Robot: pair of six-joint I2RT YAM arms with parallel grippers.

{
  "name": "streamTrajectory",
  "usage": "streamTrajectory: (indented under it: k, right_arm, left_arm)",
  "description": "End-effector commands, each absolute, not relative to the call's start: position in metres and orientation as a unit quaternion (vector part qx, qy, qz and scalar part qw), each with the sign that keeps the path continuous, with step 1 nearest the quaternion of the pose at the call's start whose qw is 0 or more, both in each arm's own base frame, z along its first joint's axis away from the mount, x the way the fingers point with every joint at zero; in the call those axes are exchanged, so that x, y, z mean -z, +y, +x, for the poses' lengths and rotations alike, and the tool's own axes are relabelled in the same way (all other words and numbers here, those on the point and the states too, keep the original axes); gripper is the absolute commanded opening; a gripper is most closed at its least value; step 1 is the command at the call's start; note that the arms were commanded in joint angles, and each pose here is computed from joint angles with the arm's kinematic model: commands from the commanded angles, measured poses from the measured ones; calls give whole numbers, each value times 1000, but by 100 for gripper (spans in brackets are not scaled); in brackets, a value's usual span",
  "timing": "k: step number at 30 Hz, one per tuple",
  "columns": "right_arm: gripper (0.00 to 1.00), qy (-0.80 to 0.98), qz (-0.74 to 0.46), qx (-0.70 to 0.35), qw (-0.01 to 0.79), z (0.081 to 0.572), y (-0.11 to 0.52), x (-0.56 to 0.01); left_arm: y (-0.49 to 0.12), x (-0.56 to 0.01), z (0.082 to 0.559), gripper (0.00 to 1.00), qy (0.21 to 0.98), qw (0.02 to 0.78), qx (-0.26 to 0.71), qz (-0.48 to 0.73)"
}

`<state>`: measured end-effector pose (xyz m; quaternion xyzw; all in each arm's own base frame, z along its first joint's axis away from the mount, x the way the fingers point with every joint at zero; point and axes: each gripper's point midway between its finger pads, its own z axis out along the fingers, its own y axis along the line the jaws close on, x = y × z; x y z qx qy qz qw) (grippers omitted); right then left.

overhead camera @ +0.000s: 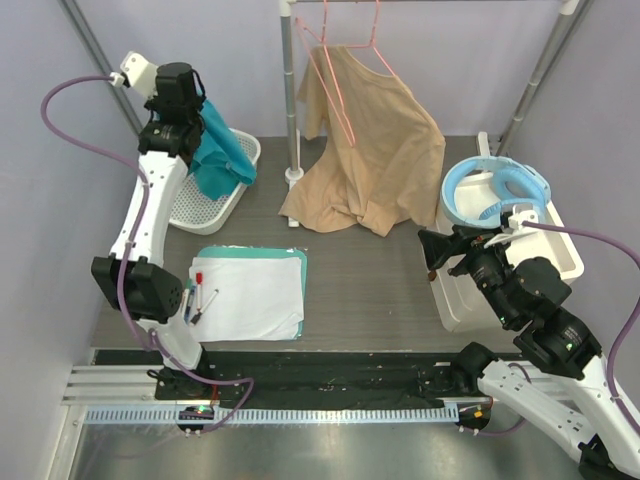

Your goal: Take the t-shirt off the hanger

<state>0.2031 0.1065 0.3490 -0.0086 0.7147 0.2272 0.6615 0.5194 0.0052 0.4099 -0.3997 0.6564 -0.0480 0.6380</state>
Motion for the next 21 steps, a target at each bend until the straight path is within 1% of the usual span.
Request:
streamTrajectory:
  k: [1, 7, 11, 15, 18, 19, 21]
  right_arm:
    - [83, 696, -2, -249, 674, 200, 108, -365]
    - [83, 699, -2, -242, 673, 200, 106, -362]
    - [83, 699, -1, -241, 673, 201, 106, -363]
    - [83, 700, -6, -244, 671, 201, 109, -364]
    - [83, 697, -5, -247, 673, 200, 108, -366]
    - [83, 697, -5, -247, 673, 199, 107, -366]
    - [83, 698, -6, -245, 673, 200, 107, -364]
  left_arm:
    - [17, -365, 524, 0, 658, 617, 17, -432]
    - [23, -301, 523, 0, 685, 572, -7, -451]
    - [32, -285, 517, 0, 677, 569, -16, -467]
    - [48, -263, 513, 0, 691, 549, -42, -469]
    - [57, -238, 521, 0, 712, 519, -3, -473]
    - [62, -227, 525, 0, 728, 503, 26, -465]
    - [65, -220, 526, 0, 748, 499, 28, -437]
